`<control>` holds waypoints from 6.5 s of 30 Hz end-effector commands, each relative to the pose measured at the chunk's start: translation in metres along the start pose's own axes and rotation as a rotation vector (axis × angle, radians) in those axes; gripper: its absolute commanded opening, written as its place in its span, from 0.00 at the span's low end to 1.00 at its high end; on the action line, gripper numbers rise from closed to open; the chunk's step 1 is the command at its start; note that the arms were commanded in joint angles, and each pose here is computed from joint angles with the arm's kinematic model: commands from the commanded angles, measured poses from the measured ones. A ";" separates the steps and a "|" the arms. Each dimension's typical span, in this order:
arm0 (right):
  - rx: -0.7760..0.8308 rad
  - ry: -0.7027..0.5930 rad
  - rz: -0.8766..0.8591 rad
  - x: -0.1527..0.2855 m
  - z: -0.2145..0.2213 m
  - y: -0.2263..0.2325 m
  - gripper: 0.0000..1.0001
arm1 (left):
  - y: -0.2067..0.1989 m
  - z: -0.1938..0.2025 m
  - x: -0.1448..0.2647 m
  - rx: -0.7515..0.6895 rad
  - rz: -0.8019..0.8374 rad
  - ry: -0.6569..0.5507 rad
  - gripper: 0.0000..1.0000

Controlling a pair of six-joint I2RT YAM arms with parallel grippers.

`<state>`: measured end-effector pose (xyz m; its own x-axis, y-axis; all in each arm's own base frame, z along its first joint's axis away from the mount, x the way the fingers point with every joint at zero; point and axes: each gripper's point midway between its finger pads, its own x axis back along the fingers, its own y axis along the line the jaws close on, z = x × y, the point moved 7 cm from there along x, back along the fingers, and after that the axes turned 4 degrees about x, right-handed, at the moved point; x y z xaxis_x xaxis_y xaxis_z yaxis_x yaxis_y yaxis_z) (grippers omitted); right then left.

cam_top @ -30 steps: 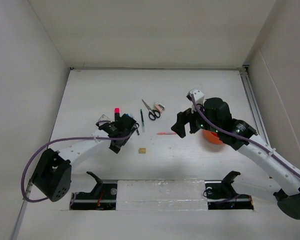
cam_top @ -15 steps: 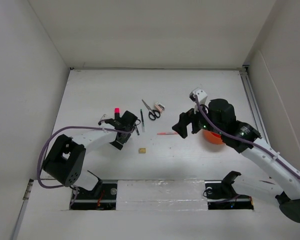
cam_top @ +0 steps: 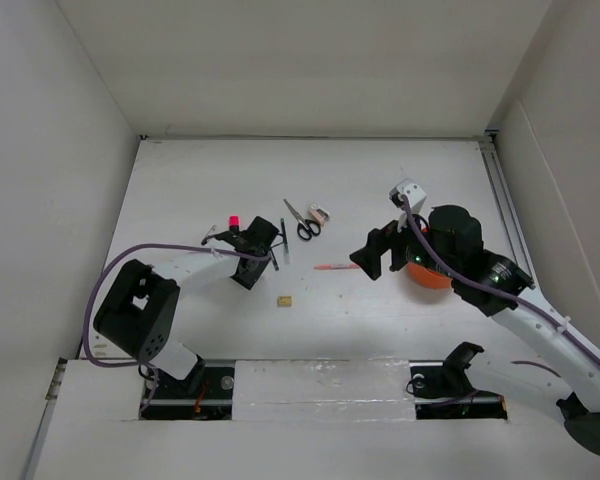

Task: Sort the stationery into containers
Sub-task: Grab a piece of stationery with the left arm, then grab a piece of stationery with the right arm, then cap the pen

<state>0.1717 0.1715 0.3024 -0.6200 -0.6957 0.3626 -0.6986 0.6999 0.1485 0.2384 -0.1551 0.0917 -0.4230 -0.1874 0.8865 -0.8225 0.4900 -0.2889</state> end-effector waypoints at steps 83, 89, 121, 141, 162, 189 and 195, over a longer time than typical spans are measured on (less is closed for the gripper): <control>0.293 0.613 -0.072 -0.152 0.087 -0.039 0.98 | 0.007 -0.091 0.168 -0.444 0.475 -0.198 0.00; 0.302 0.672 -0.073 -0.175 0.098 -0.052 0.98 | 0.014 -0.091 0.168 -0.460 0.508 -0.208 0.00; 0.209 1.006 0.024 -0.184 0.193 -0.074 0.60 | 0.012 -0.097 0.170 -0.503 0.513 -0.261 0.00; 0.195 1.030 0.040 -0.195 0.211 -0.066 0.00 | 0.010 -0.098 0.168 -0.488 0.489 -0.267 0.00; -0.250 0.133 -0.188 -0.113 0.018 0.003 0.00 | -0.094 -0.107 0.271 -0.547 1.080 -0.286 0.00; -0.406 -0.315 -0.788 -0.046 -0.039 0.084 0.00 | -0.055 -0.055 0.296 -0.755 1.694 -0.052 0.00; -0.414 -0.315 -0.801 -0.047 -0.038 0.089 0.00 | -0.053 -0.058 0.297 -0.732 1.684 -0.082 0.00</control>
<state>0.1583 0.2727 0.3177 -0.1610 -0.9736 -0.1618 -0.7718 0.0221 0.6354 0.1837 -0.1913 0.3750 -0.5649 0.8211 -0.0819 0.7063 0.4299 -0.5624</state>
